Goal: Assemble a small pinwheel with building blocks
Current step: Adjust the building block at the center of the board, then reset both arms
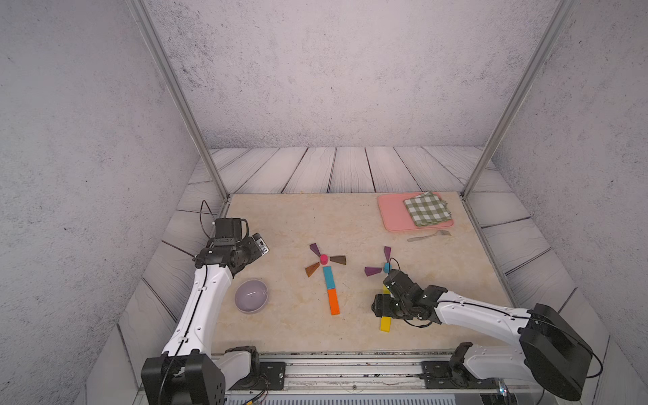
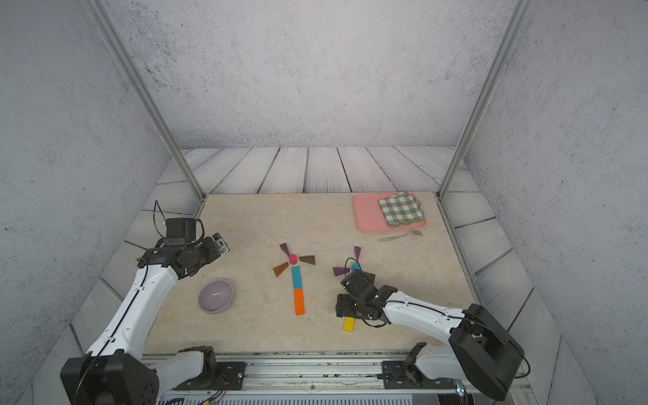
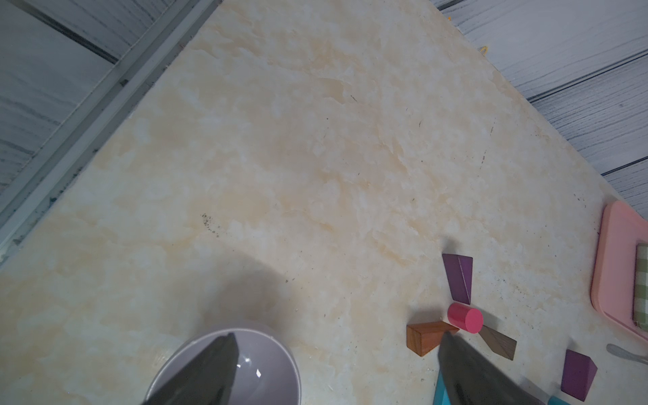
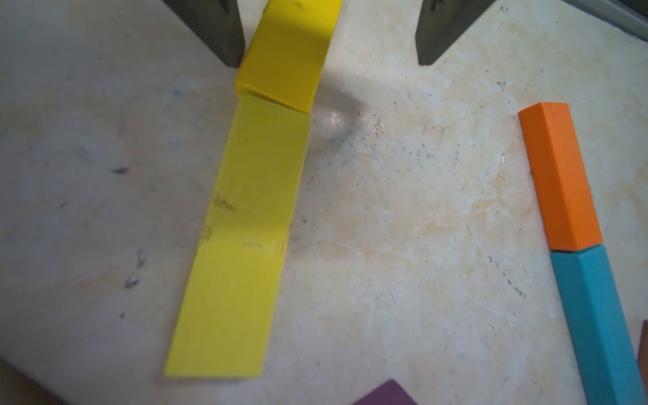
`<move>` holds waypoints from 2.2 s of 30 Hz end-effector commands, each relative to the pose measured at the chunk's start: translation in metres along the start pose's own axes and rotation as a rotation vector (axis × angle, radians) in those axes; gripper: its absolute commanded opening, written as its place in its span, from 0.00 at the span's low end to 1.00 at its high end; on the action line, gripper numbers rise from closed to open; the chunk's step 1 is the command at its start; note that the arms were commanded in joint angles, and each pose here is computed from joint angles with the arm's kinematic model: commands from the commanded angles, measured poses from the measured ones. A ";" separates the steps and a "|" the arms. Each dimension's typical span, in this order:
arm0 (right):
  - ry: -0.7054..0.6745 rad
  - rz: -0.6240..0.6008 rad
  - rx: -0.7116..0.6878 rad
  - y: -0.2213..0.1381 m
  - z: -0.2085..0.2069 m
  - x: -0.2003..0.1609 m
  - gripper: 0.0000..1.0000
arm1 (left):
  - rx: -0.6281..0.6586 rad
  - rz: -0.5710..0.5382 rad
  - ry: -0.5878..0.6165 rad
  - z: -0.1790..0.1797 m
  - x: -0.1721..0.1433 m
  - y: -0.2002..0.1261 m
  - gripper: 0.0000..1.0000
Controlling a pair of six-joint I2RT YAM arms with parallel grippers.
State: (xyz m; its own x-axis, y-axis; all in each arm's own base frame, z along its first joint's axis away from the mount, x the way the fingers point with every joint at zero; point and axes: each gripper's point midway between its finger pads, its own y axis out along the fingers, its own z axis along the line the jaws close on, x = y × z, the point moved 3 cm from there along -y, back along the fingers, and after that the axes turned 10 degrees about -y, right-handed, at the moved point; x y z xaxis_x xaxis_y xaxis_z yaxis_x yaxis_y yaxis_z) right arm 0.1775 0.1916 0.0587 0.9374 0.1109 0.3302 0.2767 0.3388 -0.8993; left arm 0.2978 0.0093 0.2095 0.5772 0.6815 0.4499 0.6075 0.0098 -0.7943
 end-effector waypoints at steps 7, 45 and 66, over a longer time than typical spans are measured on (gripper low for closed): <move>-0.005 0.003 0.001 0.003 0.001 0.000 0.85 | 0.003 -0.009 0.000 0.002 0.002 -0.003 0.96; -0.064 -0.897 -0.694 -0.161 -0.161 0.107 0.99 | 0.132 -0.491 0.145 0.053 0.039 0.020 0.96; -0.039 -0.841 -0.613 -0.090 -0.226 0.158 0.99 | -0.083 -0.506 0.405 0.038 0.034 0.096 0.96</move>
State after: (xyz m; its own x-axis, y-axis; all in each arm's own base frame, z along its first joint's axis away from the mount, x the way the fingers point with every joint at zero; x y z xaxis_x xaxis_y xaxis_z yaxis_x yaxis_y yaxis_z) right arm 0.3344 -0.0389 0.1202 0.4322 0.1164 0.8942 0.8788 -0.2769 -0.3887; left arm 0.3425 0.0636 0.1225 0.3837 0.2846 0.8785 0.8529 0.2556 -0.4553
